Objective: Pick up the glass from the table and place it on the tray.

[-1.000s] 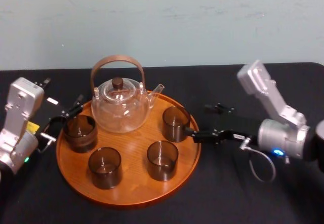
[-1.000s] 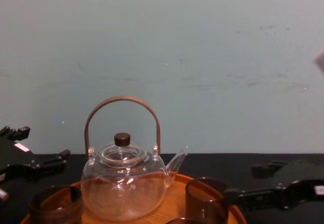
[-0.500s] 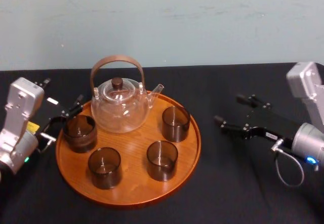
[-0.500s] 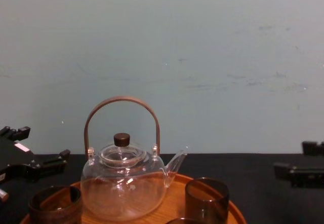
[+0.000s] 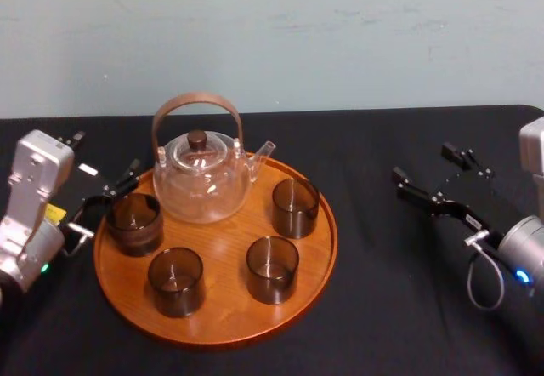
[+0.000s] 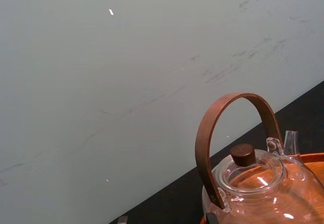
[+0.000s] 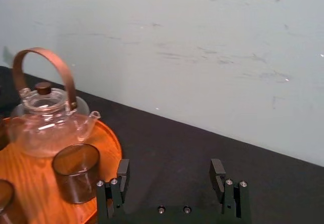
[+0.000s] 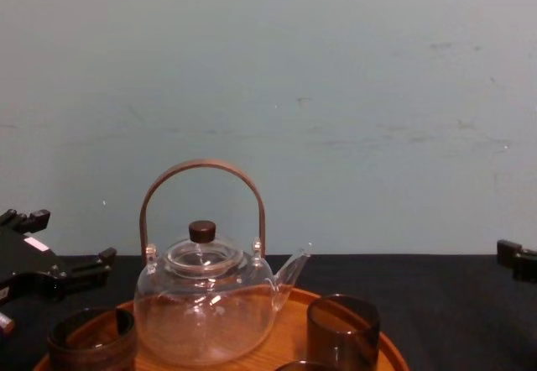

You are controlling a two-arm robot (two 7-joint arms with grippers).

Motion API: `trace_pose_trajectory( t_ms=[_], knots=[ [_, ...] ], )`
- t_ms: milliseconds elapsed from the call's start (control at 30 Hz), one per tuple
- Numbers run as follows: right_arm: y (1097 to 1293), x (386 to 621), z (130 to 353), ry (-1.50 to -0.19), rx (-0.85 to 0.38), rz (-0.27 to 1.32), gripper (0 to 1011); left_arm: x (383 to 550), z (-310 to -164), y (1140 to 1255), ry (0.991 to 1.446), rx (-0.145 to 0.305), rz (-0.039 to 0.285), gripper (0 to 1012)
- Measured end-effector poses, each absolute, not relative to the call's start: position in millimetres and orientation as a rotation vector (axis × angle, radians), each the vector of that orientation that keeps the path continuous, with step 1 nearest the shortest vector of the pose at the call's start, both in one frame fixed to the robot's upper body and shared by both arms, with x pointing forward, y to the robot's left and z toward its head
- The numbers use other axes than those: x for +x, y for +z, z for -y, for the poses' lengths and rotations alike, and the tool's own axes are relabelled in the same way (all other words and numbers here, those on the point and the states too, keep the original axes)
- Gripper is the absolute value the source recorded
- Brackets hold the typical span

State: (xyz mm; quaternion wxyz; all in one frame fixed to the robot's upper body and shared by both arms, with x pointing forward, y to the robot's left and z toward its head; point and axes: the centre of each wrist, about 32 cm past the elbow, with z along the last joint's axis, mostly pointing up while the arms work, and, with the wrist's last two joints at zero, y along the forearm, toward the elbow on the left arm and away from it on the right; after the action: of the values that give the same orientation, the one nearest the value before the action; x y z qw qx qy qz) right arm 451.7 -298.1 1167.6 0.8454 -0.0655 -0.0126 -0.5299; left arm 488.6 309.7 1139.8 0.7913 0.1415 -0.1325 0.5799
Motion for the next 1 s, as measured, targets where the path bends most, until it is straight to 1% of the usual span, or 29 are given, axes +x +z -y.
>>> trace_pose_trajectory(
  t_ms=[233, 433, 1000],
  knots=[
    [1159.0, 458, 289, -1.165, -0.126, 0.021, 1002, 488.6, -309.6, 1139.8, 1.248, 0.304, 0.285, 1001],
    [1155.4, 463, 284, -1.184, -0.128, 0.018, 1002, 488.6, -309.7, 1139.8, 1.248, 0.304, 0.285, 1001],
    [1155.9, 462, 285, -1.183, -0.129, 0.019, 1002, 488.6, -309.6, 1139.8, 1.248, 0.304, 0.285, 1001]
  ],
)
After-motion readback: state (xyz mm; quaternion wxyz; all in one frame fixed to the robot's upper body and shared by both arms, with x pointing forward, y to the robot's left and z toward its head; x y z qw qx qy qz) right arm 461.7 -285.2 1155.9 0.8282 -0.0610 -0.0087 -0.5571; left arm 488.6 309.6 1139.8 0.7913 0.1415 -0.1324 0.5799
